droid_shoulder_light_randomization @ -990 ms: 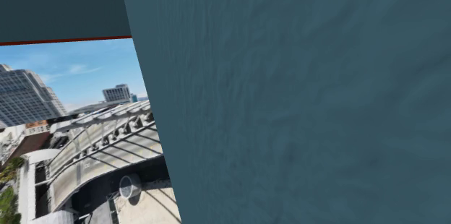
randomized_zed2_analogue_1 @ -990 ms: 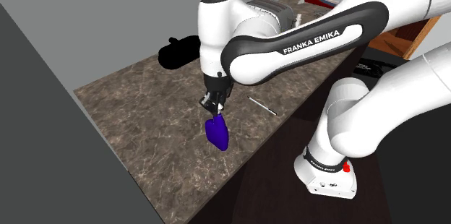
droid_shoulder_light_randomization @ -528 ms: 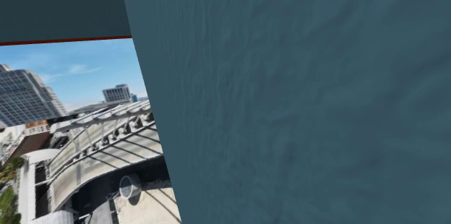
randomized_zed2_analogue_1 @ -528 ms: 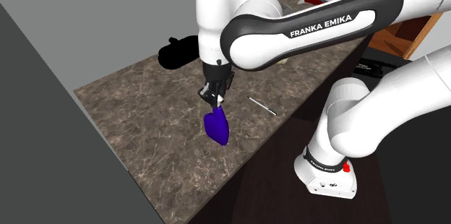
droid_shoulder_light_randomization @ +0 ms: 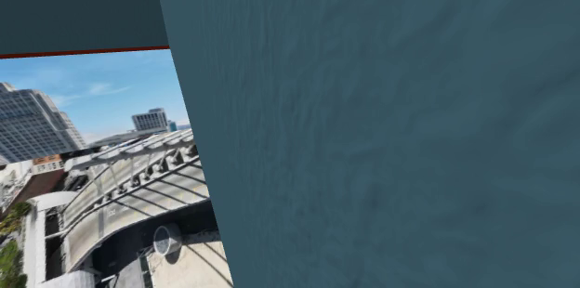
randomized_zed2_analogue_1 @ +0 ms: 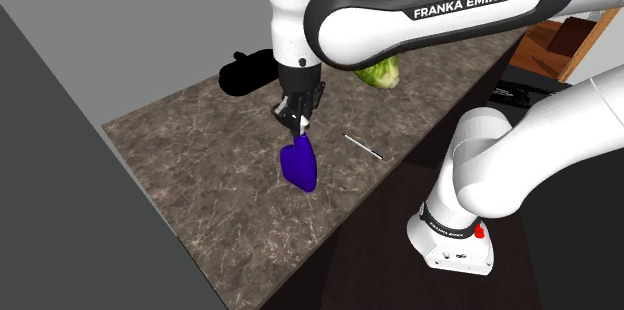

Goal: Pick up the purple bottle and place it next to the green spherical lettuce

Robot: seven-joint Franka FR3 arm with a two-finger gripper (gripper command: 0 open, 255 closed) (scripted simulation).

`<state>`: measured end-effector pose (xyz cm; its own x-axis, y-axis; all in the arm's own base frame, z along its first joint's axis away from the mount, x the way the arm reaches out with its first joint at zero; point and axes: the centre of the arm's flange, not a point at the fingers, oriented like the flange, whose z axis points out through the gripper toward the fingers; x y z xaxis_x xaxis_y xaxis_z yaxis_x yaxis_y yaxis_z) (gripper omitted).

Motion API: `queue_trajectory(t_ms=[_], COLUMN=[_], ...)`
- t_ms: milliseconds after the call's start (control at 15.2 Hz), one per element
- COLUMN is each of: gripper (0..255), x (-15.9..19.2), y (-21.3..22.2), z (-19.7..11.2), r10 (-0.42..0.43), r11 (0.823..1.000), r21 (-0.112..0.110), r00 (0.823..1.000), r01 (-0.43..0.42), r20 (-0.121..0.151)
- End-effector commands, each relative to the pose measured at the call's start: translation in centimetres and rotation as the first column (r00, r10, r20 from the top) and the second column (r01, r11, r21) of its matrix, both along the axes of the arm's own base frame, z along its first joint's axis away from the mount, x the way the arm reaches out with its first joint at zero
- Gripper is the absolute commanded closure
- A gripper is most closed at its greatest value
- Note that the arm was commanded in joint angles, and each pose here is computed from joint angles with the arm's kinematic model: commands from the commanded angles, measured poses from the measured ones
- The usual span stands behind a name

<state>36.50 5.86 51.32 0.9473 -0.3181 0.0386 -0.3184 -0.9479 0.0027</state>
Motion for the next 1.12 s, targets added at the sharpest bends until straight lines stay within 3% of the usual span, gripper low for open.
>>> queue_trajectory(t_ms=[0, 1056], gripper=[255, 255], x=[0.0, 0.0], y=[-0.1, -0.1], z=[1.1, 9.6], r10=[0.0, 0.0], r11=[1.0, 1.0], r21=[0.0, 0.0], r00=[1.0, 1.0], r01=[0.0, 0.0], r20=[0.0, 0.0])
